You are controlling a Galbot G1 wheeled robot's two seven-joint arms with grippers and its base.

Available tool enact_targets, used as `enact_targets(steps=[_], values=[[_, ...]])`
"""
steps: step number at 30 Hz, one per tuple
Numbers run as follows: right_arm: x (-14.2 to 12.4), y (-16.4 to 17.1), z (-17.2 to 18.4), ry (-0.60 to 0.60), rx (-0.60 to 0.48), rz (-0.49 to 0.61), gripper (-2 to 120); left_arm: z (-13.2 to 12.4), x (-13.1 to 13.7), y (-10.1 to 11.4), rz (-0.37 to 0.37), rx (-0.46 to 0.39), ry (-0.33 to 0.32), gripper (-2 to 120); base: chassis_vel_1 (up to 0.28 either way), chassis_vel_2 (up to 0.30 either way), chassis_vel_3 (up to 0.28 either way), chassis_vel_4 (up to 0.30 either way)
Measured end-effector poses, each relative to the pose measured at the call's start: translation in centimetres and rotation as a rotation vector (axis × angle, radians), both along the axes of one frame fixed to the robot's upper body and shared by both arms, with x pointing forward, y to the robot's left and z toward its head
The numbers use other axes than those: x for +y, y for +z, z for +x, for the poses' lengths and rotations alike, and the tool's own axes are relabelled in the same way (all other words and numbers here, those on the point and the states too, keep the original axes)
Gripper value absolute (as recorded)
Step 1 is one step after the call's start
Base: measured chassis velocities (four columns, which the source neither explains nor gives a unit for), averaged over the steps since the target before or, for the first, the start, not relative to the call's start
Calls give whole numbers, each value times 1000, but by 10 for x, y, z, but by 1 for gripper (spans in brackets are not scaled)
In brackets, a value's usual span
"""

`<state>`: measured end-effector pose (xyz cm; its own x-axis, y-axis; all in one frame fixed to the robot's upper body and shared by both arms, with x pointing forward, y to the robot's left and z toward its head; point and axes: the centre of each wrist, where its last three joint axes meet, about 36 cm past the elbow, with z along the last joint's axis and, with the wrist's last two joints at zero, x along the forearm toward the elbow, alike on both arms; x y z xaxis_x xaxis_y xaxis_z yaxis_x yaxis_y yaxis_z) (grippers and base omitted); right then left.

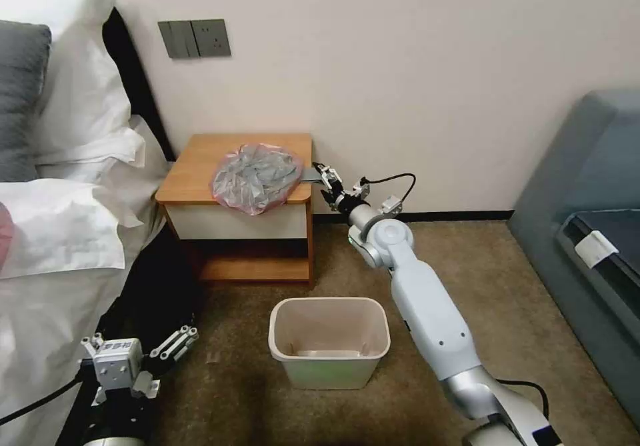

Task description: Pick up the garbage bag from the table and place it over the trash can.

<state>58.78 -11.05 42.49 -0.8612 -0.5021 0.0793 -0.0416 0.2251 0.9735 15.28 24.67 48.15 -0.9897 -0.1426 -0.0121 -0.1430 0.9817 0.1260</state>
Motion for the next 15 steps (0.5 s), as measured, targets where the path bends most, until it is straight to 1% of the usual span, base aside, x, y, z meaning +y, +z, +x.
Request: enact_targets(steps=[2, 3, 4, 5, 6, 7, 9, 11, 13, 14, 15], values=[[0, -1, -2, -3, -3, -8, 71, -1, 0, 0, 0, 1, 0, 100, 0, 0, 0, 0], [0, -2, -3, -4, -5, -10, 65, -1, 0, 0, 0, 2, 0, 100, 0, 0, 0, 0], [0, -2, -3, -4, -5, -10, 65, -1, 0, 0, 0, 2, 0, 100, 0, 0, 0, 0], [-1, -2, -4, -5, -7, -12, 57, -2, 0, 0, 1, 4, 0, 100, 0, 0, 0, 0], [-1, -2, -4, -5, -7, -12, 57, -2, 0, 0, 1, 4, 0, 100, 0, 0, 0, 0], [-1, -1, -4, -8, -10, -13, 49, -2, 0, 0, 3, 7, 0, 100, 0, 0, 0, 0], [-2, -1, -4, -9, -11, -13, 48, -3, 1, 0, 3, 7, 0, 100, 0, 0, 0, 0], [-3, 0, -3, -14, -13, -12, 36, -3, 1, -1, 4, 8, 0, 100, 0, 0, 0, 0], [-3, 0, -3, -14, -13, -12, 36, -3, 1, -1, 4, 8, 0, 100, 0, 0, 0, 0], [-4, 0, -2, -17, -15, -11, 24, -3, 1, -1, 6, 7, -1, 100, 0, 0, 0, 0], [-4, 0, -2, -17, -15, -11, 24, -3, 1, -1, 6, 7, -1, 100, 0, 0, 0, 0]])
